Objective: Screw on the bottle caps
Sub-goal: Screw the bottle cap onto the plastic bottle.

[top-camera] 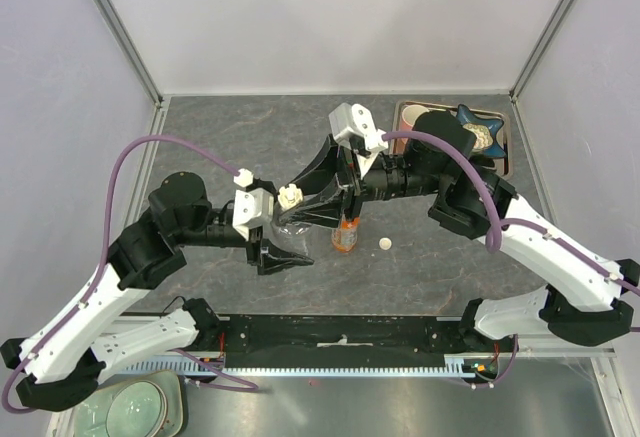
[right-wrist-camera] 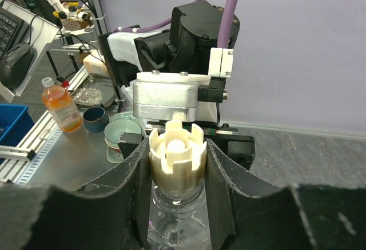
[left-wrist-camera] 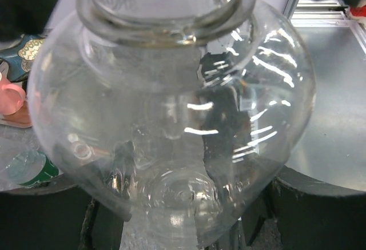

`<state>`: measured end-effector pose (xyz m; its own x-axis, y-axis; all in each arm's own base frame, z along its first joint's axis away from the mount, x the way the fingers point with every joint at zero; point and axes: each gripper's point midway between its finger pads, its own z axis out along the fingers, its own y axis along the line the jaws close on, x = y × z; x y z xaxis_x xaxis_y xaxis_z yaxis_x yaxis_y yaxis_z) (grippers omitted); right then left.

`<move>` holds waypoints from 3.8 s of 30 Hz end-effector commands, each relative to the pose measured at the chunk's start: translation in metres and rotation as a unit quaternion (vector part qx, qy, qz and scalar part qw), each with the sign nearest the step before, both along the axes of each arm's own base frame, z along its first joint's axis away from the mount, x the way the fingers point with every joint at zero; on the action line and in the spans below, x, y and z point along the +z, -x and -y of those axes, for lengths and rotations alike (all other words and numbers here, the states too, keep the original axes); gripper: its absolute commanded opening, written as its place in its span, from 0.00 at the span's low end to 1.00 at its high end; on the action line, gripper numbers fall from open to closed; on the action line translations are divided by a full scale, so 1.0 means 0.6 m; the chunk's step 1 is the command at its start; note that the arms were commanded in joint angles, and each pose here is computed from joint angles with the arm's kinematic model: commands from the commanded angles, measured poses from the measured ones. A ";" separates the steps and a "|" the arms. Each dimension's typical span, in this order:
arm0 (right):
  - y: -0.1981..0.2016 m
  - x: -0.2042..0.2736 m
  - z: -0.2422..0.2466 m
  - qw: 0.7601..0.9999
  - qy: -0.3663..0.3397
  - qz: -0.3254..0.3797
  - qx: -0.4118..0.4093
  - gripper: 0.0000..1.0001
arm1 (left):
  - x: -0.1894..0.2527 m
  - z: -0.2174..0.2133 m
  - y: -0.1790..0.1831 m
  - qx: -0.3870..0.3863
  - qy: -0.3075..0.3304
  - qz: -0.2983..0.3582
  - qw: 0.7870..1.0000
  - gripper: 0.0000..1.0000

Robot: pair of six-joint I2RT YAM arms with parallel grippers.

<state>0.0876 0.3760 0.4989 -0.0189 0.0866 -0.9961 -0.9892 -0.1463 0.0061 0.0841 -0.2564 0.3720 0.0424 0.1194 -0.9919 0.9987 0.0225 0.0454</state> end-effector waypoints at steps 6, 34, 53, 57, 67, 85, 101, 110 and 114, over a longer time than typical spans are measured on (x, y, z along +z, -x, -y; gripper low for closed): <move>-0.029 -0.024 0.015 0.997 -0.020 -0.026 -0.068 0.02 | 0.136 -0.017 -0.006 0.037 0.115 0.046 0.992 0.02; -0.135 -0.134 -0.016 0.939 0.025 -0.062 -0.338 0.00 | 0.207 -0.078 -0.146 0.288 0.152 0.087 0.941 0.02; -0.163 -0.154 -0.006 0.815 0.114 -0.011 -0.568 0.15 | 0.173 -0.084 -0.164 0.316 0.146 0.085 0.934 0.02; -0.148 -0.130 -0.011 0.838 0.096 -0.031 -0.537 0.37 | 0.155 -0.068 -0.150 0.283 0.140 0.066 0.946 0.02; -0.110 -0.077 -0.008 0.888 0.047 -0.042 -0.455 0.57 | 0.123 -0.037 -0.122 0.215 0.135 0.024 0.967 0.02; -0.033 -0.005 0.069 0.955 0.059 0.016 -0.291 0.85 | 0.103 -0.014 -0.056 0.095 0.117 0.016 0.988 0.02; 0.028 0.090 0.030 0.996 -0.009 0.070 -0.056 0.86 | 0.050 -0.003 0.008 -0.027 0.072 0.005 0.997 0.02; 0.039 0.078 0.009 0.999 -0.002 0.051 0.011 0.84 | 0.045 -0.010 0.027 -0.054 0.069 0.015 0.996 0.02; 0.045 0.082 0.006 0.998 -0.009 0.044 0.037 0.79 | 0.045 -0.011 0.031 -0.057 0.070 0.016 0.996 0.02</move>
